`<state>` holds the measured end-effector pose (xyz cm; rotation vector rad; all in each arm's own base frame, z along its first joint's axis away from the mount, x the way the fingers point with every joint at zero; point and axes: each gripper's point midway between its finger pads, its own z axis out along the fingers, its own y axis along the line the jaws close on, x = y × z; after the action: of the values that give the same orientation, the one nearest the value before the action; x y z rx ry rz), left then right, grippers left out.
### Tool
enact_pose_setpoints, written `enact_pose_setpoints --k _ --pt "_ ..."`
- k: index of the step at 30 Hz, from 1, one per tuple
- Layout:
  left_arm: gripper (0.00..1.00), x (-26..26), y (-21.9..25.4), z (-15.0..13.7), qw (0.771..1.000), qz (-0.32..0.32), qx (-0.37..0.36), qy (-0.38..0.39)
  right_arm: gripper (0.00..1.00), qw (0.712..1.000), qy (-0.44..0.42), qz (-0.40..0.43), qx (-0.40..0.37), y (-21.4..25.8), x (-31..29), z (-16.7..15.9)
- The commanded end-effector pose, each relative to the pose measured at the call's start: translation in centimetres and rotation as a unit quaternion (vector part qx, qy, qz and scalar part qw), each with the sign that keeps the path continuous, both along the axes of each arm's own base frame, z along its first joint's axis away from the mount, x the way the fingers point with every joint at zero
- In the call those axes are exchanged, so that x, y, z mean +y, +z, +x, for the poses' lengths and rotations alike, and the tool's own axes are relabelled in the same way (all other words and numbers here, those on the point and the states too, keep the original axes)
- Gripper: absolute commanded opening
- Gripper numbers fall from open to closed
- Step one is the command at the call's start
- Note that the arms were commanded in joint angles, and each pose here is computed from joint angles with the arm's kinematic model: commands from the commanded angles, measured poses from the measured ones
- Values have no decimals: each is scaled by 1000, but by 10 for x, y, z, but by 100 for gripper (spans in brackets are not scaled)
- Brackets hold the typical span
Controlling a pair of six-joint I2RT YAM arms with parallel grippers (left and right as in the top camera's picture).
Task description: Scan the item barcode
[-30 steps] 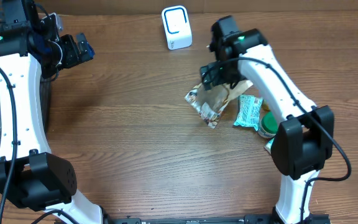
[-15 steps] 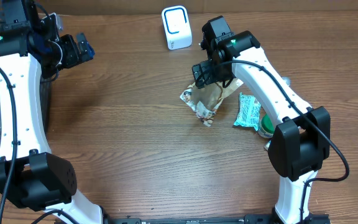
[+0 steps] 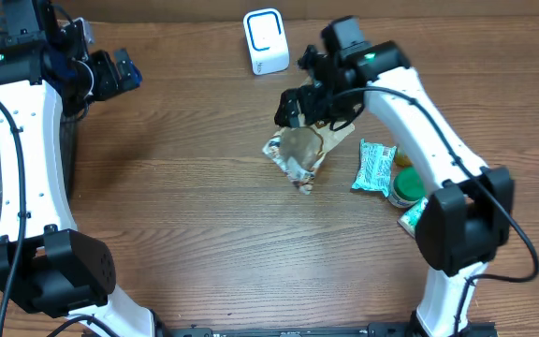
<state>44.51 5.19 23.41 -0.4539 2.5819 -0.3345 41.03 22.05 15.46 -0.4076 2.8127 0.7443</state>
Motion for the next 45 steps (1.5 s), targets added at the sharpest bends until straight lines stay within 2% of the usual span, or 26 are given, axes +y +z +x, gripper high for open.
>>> enact_pose_setpoints --k 1,5,10,11,13,14,16,21,26,30,34,37,40,45 --pt "100 -1 8 3 1000 -13 -12 21 100 994 19 104 1 47 3 -11" --pt "99 -1 8 3 1000 -13 -11 21 100 995 4 98 17 44 -15 -12" --pt "97 -30 3 -13 997 -77 18 -23 100 995 -1 97 20 44 -19 -11" --pt "89 -41 2 -15 994 -92 19 -49 100 995 -1 97 20 44 -19 -11" --pt "67 -65 -1 -23 987 -119 22 -106 100 995 -1 97 21 43 -19 -12" --pt "63 -76 -6 -27 983 -127 28 -128 100 995 0 97 22 42 -18 -12" --pt "61 -97 -15 -36 974 -135 37 -177 100 995 3 101 24 43 -16 -14" --pt "66 -154 -44 -66 939 -147 60 -306 100 988 16 148 38 54 -6 -20" --pt "84 -205 -71 -93 898 -150 63 -409 100 987 15 151 59 53 -9 -28" --pt "86 -236 -79 -110 862 -142 49 -484 100 984 46 157 64 54 -8 -40" --pt "88 -264 -79 -124 823 -125 25 -553 100 970 101 210 64 69 -1 -58" --pt "89 -280 -79 -135 801 -118 17 -587 100 960 111 248 66 80 -1 -63" --pt "91 -291 -80 -142 788 -113 14 -606 100 952 112 276 70 89 -4 -65" --pt "91 -300 -78 -142 781 -110 1 -615 100 950 105 285 76 92 -7 -66"
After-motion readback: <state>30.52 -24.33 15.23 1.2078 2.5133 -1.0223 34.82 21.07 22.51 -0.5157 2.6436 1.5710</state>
